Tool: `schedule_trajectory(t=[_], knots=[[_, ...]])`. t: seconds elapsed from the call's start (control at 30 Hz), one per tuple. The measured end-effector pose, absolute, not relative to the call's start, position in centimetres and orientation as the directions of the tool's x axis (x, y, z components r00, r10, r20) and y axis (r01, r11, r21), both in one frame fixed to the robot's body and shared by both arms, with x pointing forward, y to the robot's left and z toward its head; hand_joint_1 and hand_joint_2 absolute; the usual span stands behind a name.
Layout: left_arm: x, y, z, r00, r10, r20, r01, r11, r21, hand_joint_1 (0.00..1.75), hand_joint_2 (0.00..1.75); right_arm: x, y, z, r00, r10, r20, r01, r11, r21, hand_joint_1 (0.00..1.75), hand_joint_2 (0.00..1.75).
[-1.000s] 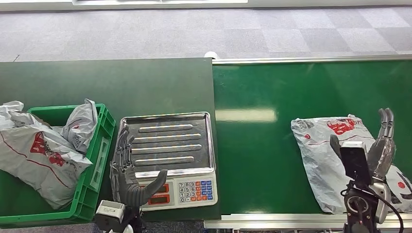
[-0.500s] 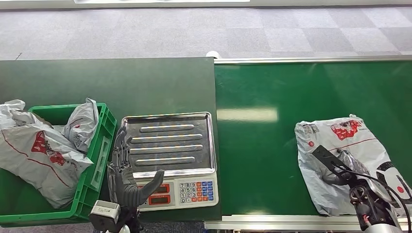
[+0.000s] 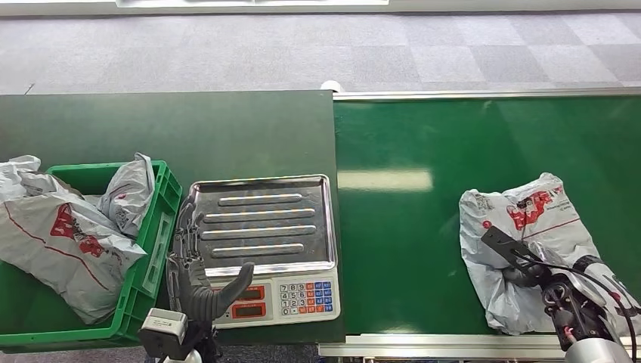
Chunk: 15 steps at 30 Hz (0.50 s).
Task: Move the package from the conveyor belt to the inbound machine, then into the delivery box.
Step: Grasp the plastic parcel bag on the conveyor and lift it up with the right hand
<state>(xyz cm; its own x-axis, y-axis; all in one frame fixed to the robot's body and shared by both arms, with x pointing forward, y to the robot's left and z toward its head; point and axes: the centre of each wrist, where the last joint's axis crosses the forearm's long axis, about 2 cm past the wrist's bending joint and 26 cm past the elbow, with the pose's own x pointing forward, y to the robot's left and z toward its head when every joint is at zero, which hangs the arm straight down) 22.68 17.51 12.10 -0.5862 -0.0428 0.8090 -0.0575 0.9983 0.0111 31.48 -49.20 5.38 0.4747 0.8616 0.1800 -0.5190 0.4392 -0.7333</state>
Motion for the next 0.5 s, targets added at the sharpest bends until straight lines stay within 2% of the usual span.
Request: schedule_trajectory(t=[0.37, 0.5], knots=[[22.8, 17.7, 12.1, -0.583, -0.048, 0.811, -0.062, 0.998, 0.014, 0.00, 1.75, 32.1, -48.3, 5.5, 0.462, 0.866, 0.192, -0.505, 0.435, -0.745, 1.75, 1.75], [22.5, 17.8, 12.0, -0.580, -0.056, 0.813, -0.076, 0.997, 0.014, 0.00, 1.75, 32.4, -47.9, 5.7, 0.406, 0.882, 0.238, -0.435, 0.416, -0.799, 1.75, 1.75]])
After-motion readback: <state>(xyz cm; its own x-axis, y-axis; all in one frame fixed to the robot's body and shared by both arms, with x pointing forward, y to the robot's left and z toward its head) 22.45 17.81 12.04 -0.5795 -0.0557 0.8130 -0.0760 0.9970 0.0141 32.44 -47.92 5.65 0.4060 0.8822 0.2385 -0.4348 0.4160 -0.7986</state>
